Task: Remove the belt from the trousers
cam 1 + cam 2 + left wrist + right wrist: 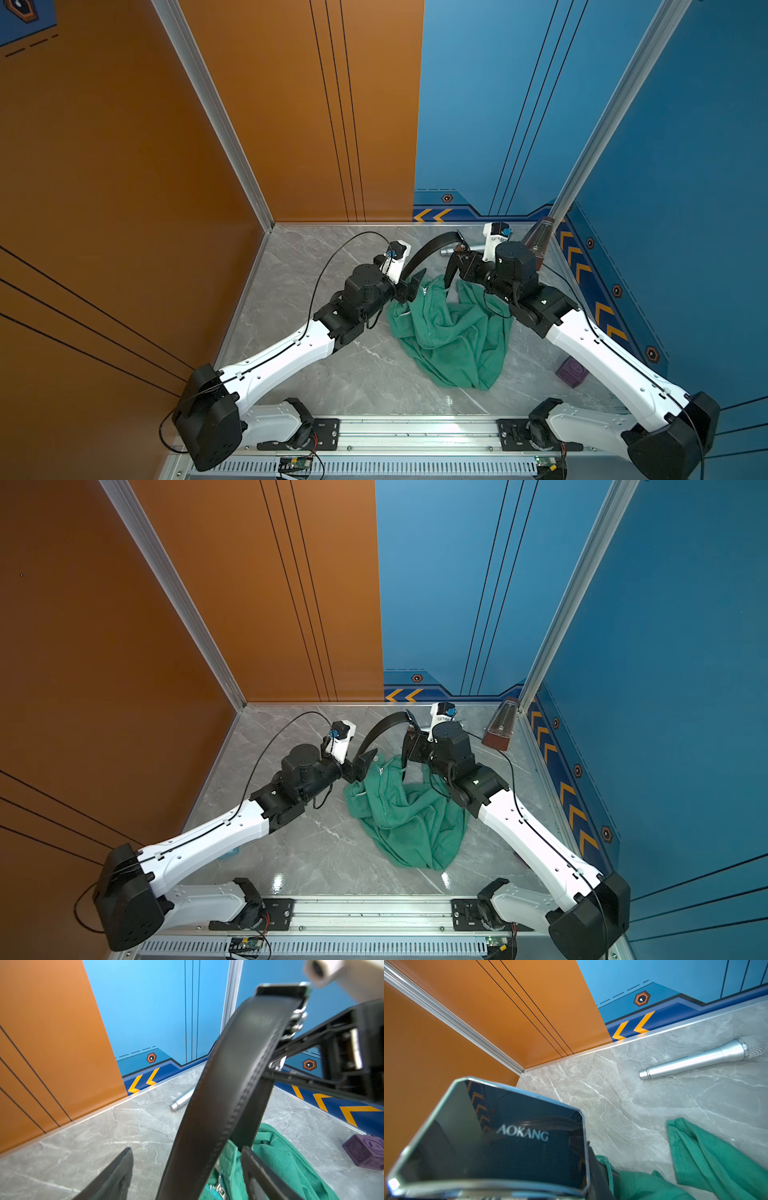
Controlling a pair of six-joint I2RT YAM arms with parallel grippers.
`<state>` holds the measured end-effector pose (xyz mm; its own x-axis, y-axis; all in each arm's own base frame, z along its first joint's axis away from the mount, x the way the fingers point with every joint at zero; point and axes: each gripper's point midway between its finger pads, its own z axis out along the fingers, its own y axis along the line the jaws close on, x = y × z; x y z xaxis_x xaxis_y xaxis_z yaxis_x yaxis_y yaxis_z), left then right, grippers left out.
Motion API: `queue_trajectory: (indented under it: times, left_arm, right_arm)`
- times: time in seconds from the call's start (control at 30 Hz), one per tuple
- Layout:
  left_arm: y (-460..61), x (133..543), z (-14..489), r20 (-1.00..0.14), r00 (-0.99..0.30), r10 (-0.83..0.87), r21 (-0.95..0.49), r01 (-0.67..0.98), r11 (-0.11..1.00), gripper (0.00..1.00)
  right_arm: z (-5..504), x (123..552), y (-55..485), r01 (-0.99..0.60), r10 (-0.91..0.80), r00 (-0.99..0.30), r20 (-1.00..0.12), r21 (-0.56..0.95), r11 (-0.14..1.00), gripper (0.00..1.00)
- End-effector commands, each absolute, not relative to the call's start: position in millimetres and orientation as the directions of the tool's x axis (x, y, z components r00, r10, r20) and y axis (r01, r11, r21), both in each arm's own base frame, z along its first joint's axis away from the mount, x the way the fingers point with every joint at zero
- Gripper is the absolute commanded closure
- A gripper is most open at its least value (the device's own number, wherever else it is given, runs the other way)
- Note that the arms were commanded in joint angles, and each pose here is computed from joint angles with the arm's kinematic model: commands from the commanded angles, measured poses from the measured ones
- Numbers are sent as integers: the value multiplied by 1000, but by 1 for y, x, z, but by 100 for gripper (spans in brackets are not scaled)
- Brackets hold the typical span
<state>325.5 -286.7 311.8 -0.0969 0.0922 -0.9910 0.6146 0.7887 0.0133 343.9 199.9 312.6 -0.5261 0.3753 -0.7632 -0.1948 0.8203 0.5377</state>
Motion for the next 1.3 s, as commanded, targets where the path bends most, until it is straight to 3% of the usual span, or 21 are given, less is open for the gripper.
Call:
queue_trajectory:
  times: [0.0,0.3,0.33,0.37,0.43,0.5,0.67,0.8,1.27]
  left_arm:
    - [-301,329,321,-986,-29,163,109,630,769,17]
    - [-310,365,363,-993,17,120,108,570,814,20]
    - [-312,364,367,-992,23,120,111,582,806,25]
    - [-315,364,370,-991,28,129,120,596,794,38]
    - [-318,362,374,-988,26,151,135,614,778,70]
    - [-320,359,376,-984,22,180,152,635,758,99]
    - [-316,352,380,-959,-3,285,216,647,732,100]
    - [-315,350,388,-945,-8,327,244,648,722,100]
    - [-319,353,383,-935,-19,353,259,642,721,100]
  right_arm:
    - [333,341,206,-253,339,-496,-799,507,824,100]
    - [298,324,215,-315,81,-587,-806,319,894,100]
    - [295,323,215,-320,63,-594,-802,307,896,100]
    - [292,322,216,-327,45,-601,-798,297,897,100]
    - [290,320,218,-347,20,-606,-795,287,893,100]
    - [294,317,220,-371,-4,-608,-794,280,885,91]
    - [315,301,217,-431,-83,-607,-791,239,870,49]
    - [332,289,209,-466,-105,-562,-821,209,860,30]
    - [366,313,227,-506,-170,-493,-853,122,854,23]
